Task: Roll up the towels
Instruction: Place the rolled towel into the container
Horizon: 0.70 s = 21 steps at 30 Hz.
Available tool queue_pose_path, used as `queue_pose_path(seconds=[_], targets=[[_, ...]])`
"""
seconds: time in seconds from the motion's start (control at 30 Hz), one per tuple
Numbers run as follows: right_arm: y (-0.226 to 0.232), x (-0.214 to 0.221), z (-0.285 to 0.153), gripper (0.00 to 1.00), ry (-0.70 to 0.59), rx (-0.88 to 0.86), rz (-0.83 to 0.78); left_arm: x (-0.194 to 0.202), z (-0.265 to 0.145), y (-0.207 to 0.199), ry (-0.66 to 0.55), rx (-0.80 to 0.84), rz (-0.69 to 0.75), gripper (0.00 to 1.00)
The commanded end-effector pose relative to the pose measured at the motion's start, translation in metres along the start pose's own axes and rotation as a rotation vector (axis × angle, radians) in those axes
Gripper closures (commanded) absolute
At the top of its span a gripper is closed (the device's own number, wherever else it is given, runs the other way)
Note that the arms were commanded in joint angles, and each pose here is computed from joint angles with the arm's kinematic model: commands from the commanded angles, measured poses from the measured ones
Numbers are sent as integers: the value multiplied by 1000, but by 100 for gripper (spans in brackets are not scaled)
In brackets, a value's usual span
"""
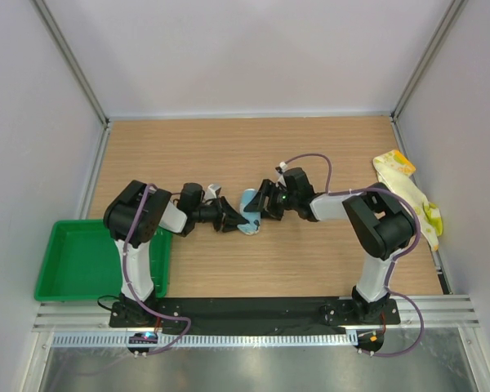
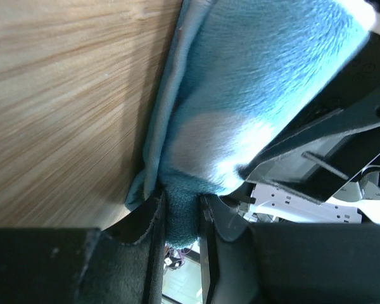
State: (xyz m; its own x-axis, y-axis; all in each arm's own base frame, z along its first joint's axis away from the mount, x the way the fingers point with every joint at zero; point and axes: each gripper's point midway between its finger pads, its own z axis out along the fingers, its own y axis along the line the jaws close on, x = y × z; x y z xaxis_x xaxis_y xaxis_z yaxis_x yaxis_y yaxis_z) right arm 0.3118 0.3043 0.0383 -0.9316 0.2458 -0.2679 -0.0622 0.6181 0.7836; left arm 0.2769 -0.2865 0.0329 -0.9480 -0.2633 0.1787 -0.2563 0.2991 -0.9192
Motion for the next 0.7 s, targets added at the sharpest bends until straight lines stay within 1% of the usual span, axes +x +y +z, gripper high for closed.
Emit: queue_pose_path(seconds=[0.0, 0.07, 0.17, 0.27, 0.3, 0.33, 0.37, 0.43, 0.5, 0.57, 0.63, 0.67], targets=[[-7, 30, 0, 33, 73, 22, -4, -5, -1, 41, -53, -120, -152, 100], [-7, 30, 0, 34, 73, 19, -5, -6, -1, 41, -55, -119, -148, 100], [-8, 31, 1, 41, 77, 19, -6, -4, -1, 43, -51, -122, -150, 100], [-10, 33, 3, 54, 83, 23, 0, -5, -2, 42, -54, -119, -145, 100], [-10, 33, 4, 62, 82, 23, 2, -5, -2, 42, -55, -120, -142, 100], [-10, 33, 5, 65, 83, 24, 6, -5, -3, 40, -55, -116, -135, 100], [-10, 33, 5, 72, 82, 23, 9, -4, -3, 39, -55, -116, -128, 100], [-8, 31, 5, 77, 77, 18, 8, -5, -5, 34, -60, -110, -95, 100], [-4, 29, 3, 83, 72, 16, 2, -3, -7, 37, -62, -139, -92, 100], [2, 24, 3, 88, 63, 7, -7, -7, -10, 30, -74, -156, -31, 98], [8, 21, 1, 96, 62, 1, -16, -5, -14, 31, -72, -206, -31, 96], [12, 18, 1, 99, 59, -2, -21, -9, -18, 22, -95, -213, 36, 95]])
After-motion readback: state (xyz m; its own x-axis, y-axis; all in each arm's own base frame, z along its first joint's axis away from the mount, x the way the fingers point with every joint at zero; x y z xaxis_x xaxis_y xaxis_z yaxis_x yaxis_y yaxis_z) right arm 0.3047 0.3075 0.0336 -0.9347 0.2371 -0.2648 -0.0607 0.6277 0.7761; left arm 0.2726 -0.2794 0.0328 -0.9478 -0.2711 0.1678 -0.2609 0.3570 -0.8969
